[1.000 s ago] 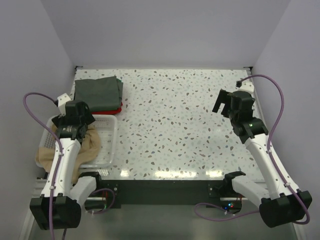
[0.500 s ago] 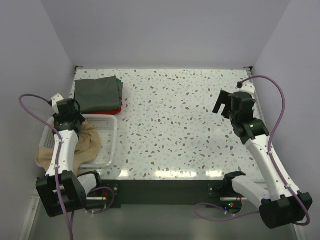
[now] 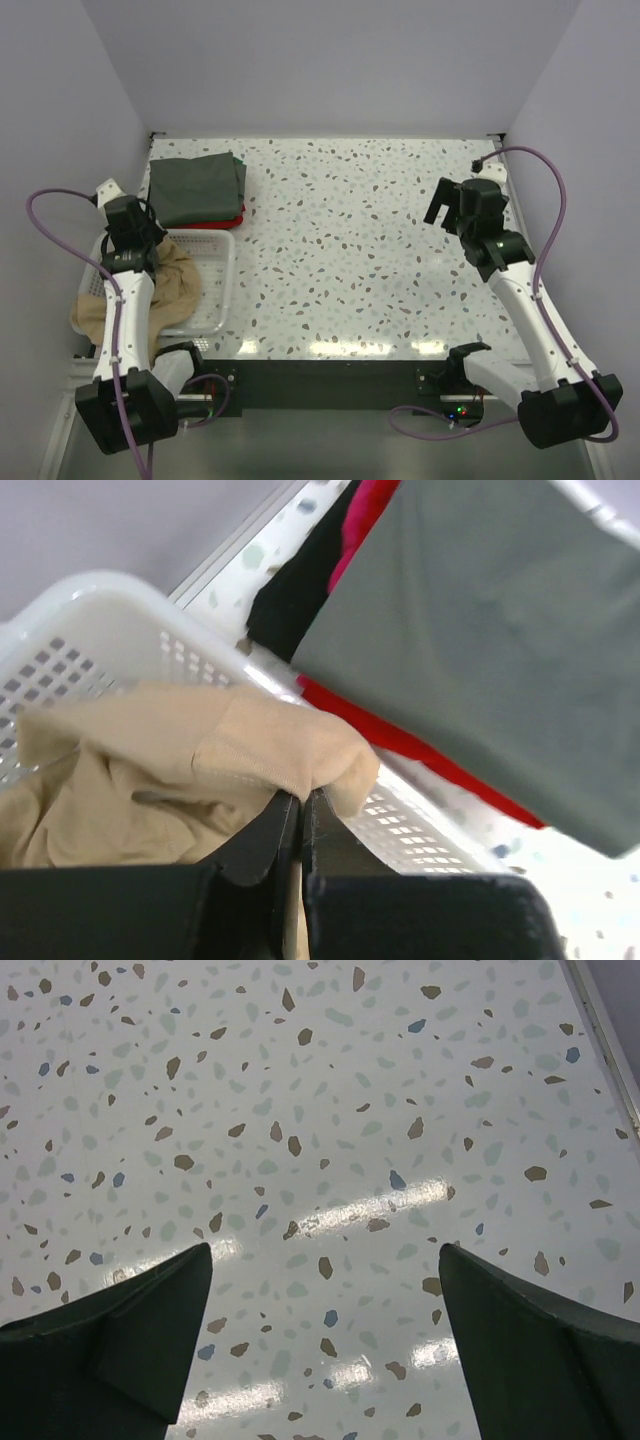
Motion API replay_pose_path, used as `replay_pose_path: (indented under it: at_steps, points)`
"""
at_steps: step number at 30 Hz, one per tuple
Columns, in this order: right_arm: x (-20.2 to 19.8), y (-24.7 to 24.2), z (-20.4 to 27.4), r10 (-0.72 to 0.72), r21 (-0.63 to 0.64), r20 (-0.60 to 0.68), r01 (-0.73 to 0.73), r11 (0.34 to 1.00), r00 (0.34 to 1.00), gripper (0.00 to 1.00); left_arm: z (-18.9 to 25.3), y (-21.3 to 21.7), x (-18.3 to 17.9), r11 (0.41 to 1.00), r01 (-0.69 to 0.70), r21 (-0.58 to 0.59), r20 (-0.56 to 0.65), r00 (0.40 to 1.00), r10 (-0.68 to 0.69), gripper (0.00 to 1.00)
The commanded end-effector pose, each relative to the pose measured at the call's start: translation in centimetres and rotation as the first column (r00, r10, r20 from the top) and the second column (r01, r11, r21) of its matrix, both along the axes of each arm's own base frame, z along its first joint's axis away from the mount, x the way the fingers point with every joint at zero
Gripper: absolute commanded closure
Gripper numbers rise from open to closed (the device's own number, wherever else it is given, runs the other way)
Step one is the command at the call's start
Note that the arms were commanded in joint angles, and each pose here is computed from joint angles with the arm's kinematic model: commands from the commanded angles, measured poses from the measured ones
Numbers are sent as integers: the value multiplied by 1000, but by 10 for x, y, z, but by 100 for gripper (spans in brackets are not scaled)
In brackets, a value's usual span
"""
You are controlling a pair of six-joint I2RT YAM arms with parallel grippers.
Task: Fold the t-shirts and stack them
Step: Grab the tshirt from the pile, then move the tshirt to the center of the board
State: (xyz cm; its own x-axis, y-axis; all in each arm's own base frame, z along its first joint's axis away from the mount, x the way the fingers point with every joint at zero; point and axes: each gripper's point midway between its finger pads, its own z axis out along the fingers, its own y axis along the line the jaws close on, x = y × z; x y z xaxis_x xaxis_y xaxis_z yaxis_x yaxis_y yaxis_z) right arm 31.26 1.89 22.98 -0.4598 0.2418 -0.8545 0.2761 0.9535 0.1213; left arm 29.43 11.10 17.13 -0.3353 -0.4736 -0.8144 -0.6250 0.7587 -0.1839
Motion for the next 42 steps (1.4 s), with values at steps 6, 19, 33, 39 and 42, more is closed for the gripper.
replay_pose_path:
  at_steps: [6, 19, 33, 39, 42]
  points:
    - [39, 20, 30, 50, 55, 56, -53, 997, 997, 1, 129, -49, 26, 970, 234, -57, 426, 885, -189, 100]
    - [52, 42, 21, 79, 164, 39, -85, 983, 996, 2, 330, -132, 25, 730, 636, 250, 661, 438, -608, 100]
    - [42, 35, 28, 57, 157, 53, -64, 986, 997, 2, 520, -203, -42, 431, 700, 569, 733, -195, -651, 100]
    - [38, 32, 37, 45, 153, 71, -55, 987, 997, 2, 562, -238, -50, 349, 701, 622, 732, -363, -577, 100]
    - [33, 28, 42, 37, 144, 73, -47, 988, 997, 2, 562, -261, -35, 300, 738, 604, 752, -403, -522, 100]
